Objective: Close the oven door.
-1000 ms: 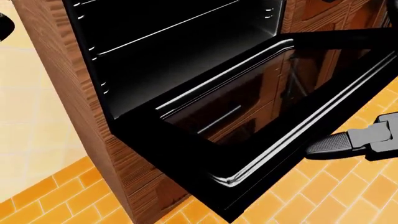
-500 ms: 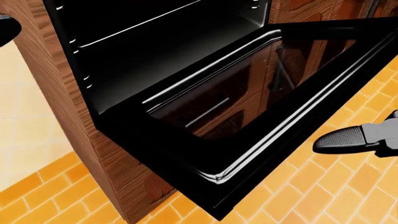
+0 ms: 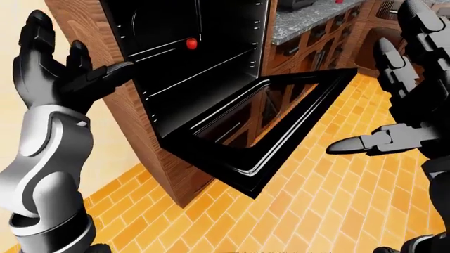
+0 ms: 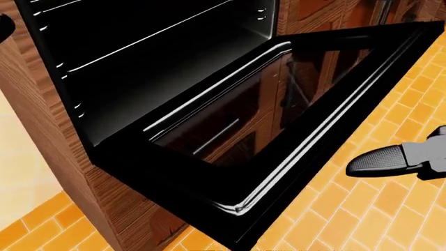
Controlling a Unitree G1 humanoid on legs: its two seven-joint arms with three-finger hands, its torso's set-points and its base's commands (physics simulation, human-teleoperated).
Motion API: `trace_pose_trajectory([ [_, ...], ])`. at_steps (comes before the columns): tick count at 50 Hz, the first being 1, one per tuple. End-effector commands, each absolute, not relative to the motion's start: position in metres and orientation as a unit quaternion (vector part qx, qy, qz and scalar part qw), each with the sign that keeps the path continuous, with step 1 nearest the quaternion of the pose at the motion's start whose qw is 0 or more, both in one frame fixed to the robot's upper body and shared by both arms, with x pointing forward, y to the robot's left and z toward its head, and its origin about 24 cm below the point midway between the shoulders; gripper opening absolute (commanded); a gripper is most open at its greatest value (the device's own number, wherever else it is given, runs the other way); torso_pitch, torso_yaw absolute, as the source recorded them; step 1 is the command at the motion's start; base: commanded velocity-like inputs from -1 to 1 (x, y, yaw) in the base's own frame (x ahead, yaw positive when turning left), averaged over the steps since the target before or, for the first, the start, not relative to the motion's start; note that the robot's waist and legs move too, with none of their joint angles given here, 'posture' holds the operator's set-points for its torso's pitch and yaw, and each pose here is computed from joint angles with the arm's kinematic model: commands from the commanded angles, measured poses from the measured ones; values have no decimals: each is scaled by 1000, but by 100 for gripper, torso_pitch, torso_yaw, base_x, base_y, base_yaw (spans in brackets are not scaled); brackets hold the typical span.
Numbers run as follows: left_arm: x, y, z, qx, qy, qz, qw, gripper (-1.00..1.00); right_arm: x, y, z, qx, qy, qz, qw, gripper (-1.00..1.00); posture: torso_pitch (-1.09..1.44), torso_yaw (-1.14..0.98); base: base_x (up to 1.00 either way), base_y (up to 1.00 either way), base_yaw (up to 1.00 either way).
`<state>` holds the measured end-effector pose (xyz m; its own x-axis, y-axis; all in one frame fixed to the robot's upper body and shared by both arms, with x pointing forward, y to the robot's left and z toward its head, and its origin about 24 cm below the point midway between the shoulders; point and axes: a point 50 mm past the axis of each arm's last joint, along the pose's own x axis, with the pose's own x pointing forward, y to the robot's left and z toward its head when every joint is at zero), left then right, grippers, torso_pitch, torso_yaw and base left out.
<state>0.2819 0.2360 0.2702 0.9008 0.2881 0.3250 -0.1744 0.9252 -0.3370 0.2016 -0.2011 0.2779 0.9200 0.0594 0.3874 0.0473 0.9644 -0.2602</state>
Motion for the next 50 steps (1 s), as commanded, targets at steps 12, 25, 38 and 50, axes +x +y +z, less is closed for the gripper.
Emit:
trace_pose_trajectory([
  [12, 277, 233, 284, -150, -224, 109, 957, 100, 198, -201, 286, -138, -226, 1, 964, 100, 0, 0, 0, 0, -24],
  [25, 277, 233, 285, -150, -224, 109, 957, 100, 198, -200, 287, -138, -226, 3, 964, 100, 0, 0, 0, 0, -24],
  [38, 276, 233, 287, -152, -225, 108, 956, 100, 198, -199, 289, -138, -229, 5, 964, 100, 0, 0, 0, 0, -24],
  [50, 277, 233, 285, -150, -224, 109, 957, 100, 199, -199, 288, -180, -227, -6, 957, 100, 0, 0, 0, 0, -6],
])
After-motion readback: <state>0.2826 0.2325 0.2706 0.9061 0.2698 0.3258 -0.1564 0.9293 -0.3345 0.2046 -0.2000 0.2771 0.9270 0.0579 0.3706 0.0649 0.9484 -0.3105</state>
